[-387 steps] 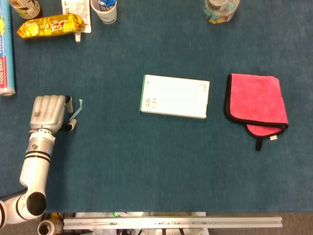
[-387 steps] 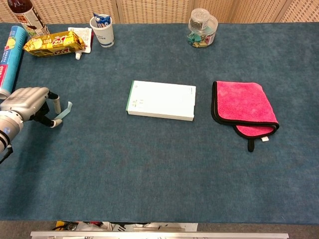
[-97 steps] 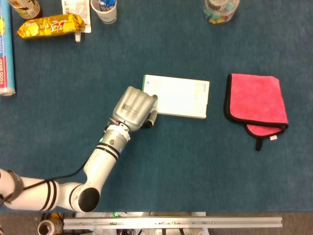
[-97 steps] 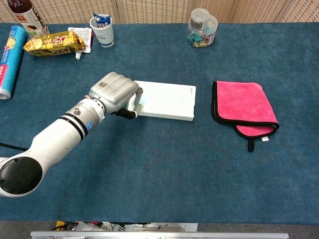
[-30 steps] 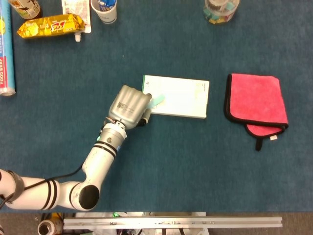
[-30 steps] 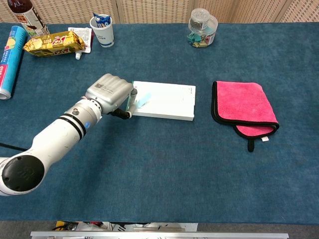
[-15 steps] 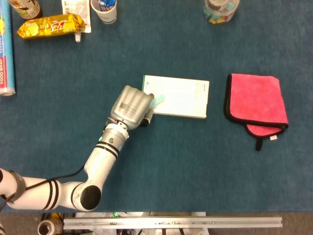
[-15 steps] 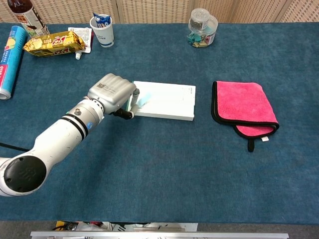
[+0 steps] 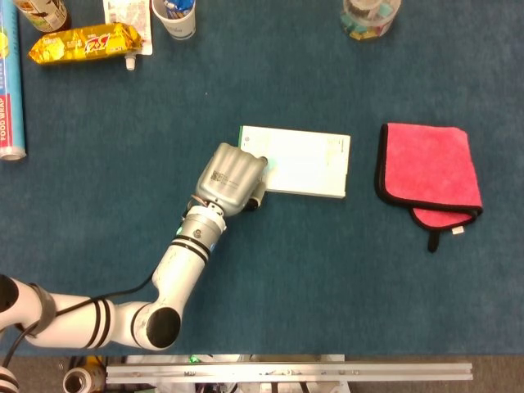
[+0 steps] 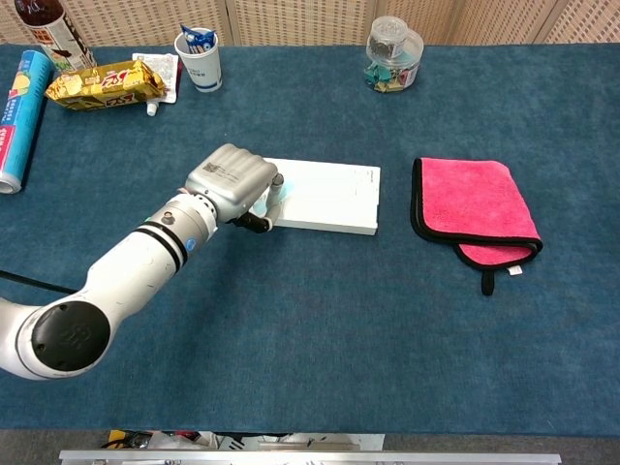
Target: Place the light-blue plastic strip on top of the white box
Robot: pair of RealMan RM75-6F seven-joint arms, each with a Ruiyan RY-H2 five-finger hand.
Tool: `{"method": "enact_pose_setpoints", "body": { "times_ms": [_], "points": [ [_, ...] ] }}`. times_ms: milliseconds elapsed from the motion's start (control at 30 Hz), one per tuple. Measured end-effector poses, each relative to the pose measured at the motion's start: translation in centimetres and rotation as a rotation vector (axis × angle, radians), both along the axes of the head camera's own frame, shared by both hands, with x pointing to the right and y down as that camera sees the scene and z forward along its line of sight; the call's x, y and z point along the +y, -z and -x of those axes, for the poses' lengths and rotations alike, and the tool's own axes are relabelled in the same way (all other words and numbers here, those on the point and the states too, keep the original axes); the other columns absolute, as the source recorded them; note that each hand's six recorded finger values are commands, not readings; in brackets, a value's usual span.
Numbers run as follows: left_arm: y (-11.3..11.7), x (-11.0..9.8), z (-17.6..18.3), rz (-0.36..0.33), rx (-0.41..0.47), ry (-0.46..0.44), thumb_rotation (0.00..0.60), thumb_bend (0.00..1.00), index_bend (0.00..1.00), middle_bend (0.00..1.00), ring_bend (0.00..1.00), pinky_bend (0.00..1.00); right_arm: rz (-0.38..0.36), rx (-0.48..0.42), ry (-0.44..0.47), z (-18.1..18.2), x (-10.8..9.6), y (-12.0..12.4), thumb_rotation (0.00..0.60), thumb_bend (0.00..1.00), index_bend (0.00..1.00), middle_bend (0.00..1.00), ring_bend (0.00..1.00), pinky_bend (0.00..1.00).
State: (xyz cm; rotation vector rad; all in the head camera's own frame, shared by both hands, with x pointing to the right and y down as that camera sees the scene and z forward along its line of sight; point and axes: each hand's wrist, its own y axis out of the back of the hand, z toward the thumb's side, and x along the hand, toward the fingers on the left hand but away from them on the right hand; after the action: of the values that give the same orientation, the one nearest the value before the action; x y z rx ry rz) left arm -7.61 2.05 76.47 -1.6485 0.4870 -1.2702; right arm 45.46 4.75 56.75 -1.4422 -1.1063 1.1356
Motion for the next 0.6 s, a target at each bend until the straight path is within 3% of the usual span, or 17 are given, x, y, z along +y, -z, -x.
{"method": "enact_pose_setpoints", "body": {
  "times_ms": [600],
  "points": [
    [-0.12, -0.54, 0.33, -0.001, -0.015, 0.02, 0.351, 0.51, 0.46, 1.0, 1.0, 0.98, -0.003, -0.002, 0.0, -0.03, 0.05, 0.12, 0.6, 0.16, 0.39, 0.42, 0.43, 0.54]
  ]
}}
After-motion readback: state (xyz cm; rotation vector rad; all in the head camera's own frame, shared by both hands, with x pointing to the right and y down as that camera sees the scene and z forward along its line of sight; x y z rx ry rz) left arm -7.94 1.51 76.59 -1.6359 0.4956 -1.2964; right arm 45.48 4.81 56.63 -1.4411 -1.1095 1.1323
